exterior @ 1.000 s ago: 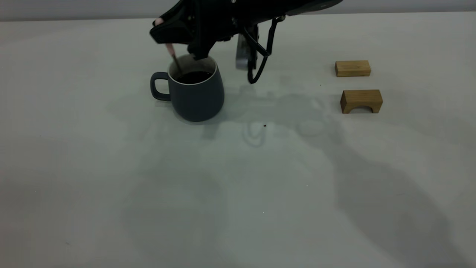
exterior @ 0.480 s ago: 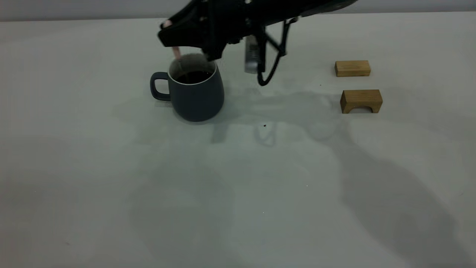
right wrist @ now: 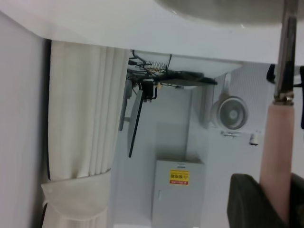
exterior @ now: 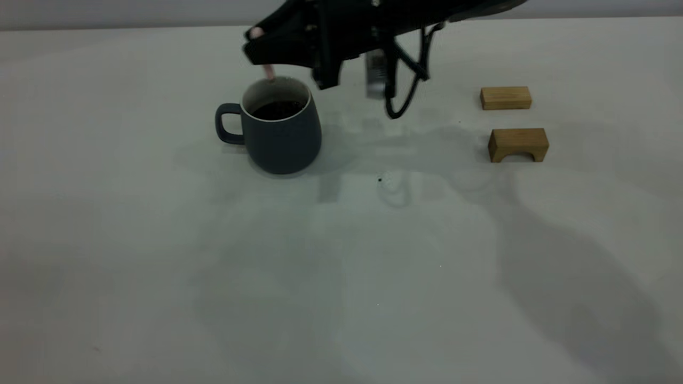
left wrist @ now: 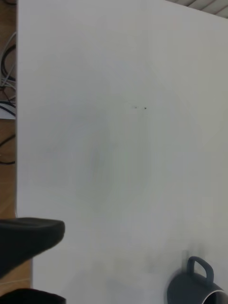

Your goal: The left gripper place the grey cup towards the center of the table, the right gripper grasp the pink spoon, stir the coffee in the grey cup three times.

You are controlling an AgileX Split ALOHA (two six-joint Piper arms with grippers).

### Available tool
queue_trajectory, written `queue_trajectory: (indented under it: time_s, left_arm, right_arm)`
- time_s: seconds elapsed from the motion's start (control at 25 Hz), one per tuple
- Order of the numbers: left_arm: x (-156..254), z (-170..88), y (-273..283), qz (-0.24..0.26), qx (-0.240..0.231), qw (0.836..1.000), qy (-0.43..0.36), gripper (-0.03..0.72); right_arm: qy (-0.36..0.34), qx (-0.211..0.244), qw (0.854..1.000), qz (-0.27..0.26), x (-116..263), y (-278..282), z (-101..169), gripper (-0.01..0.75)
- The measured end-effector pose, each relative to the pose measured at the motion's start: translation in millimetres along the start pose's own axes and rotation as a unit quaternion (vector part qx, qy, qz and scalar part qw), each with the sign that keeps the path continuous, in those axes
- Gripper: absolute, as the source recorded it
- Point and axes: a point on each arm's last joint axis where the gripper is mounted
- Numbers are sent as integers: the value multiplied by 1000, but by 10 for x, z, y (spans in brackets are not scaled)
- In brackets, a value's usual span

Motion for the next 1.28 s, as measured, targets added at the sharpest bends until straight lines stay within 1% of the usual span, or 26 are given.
queue_trajectory:
  time_s: [0.12, 0.32, 0.52, 0.6, 0.64, 0.76, 0.8, 0.92, 0.96, 1.0, 1.08, 1.12, 1.2, 1.24, 1.28]
  left_arm:
    - [0, 0, 0, 0, 0, 1000, 0, 337]
    - [0, 0, 0, 0, 0, 1000, 0, 337]
    - [0, 0, 0, 0, 0, 1000, 0, 337]
    - [0, 0, 0, 0, 0, 1000, 0, 337]
    - [0, 0, 0, 0, 0, 1000, 0, 337]
    - [0, 0, 0, 0, 0, 1000, 0, 337]
    - [0, 0, 0, 0, 0, 1000, 0, 337]
    - [0, 0, 0, 0, 0, 1000, 0, 337]
    - [0, 0, 0, 0, 0, 1000, 0, 337]
    - [0, 0, 0, 0, 0, 1000, 0, 337]
    - [0, 0, 0, 0, 0, 1000, 0, 337]
    - [0, 0, 0, 0, 0, 1000, 0, 337]
    - [0, 0, 0, 0, 0, 1000, 0, 337]
    - [0, 0, 0, 0, 0, 1000, 0, 337]
    - [0, 0, 0, 0, 0, 1000, 0, 337]
  right_arm:
    - [2, -5, 1000, -7, 34, -85, -36, 136]
    - [28, -6, 999, -29, -47, 22, 38, 136]
    - [41, 10, 999, -30, -58, 46, 23, 136]
    - [54, 14, 998, -30, -59, 46, 17, 156]
    - [62, 17, 997, -32, -62, 43, 11, 178]
    - [100, 31, 994, -31, -63, 44, -12, 325]
    - [113, 38, 992, -28, -60, 44, -26, 407]
    - [151, 61, 987, -18, -11, 60, -60, 603]
    - [172, 70, 982, -18, 36, 78, -66, 658]
    - [199, 81, 977, -18, 107, 106, -72, 689]
    - [260, 104, 960, -26, 282, 186, -80, 715]
    - [296, 114, 948, -31, 424, 249, -77, 715]
    - [374, 140, 916, -51, 739, 416, -87, 696]
    - [402, 148, 902, -60, 879, 496, -93, 676]
    - [438, 156, 883, -71, 1078, 610, -108, 651]
Point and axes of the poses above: a point on each arm's last joint axis where the gripper is mounted, y pointing back along that axis away from the gripper, z along the wrist's bending axis when the last joint is at zero, x = y × z, and after that the axes turned 8 degrees about -y, right-handed
